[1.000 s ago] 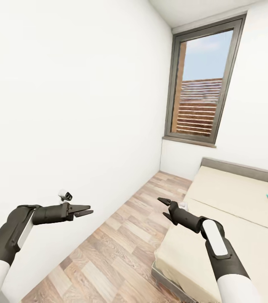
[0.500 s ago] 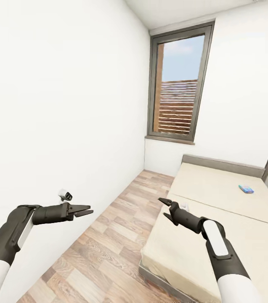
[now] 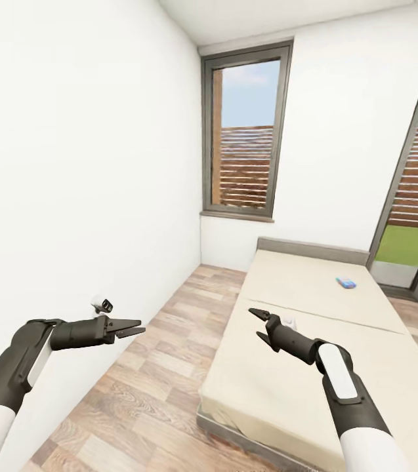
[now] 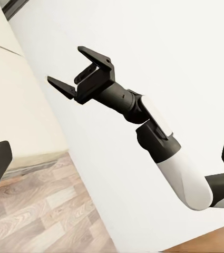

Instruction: Put all the toys in the child's room - the three board games (two on the bed and one on the table), the two jigsaw puzzles on the table, and the tennis ball on the table - inside the toy box on the table in the child's room.

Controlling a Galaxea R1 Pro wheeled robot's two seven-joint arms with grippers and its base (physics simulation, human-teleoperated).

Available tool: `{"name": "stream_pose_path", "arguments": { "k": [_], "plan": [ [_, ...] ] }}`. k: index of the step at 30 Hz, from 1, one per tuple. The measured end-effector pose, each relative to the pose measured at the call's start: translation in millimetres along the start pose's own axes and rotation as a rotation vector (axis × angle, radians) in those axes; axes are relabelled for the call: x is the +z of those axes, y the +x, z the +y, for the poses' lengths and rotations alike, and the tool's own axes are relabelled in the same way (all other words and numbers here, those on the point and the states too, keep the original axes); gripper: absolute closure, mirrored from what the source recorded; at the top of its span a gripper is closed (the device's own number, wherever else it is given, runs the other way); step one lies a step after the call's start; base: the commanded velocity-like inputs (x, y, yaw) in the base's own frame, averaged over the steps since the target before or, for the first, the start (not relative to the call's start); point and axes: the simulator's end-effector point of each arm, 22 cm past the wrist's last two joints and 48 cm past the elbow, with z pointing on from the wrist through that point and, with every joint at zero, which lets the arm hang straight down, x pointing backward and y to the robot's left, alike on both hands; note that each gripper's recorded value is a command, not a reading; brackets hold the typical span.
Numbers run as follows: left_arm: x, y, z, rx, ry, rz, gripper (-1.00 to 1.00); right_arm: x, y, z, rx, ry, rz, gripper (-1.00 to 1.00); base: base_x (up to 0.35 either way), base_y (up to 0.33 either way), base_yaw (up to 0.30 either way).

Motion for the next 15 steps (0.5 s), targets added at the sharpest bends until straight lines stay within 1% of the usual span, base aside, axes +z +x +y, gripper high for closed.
{"name": "stream_pose_path", "arguments": {
  "k": [15],
  "plan": [
    [0.0, 0.1, 0.1, 0.001, 0.000, 0.000, -1.00, 0.0, -0.1, -0.3, 0.000, 0.000, 0.000, -1.00, 0.000, 0.000, -0.281]
  ]
}}
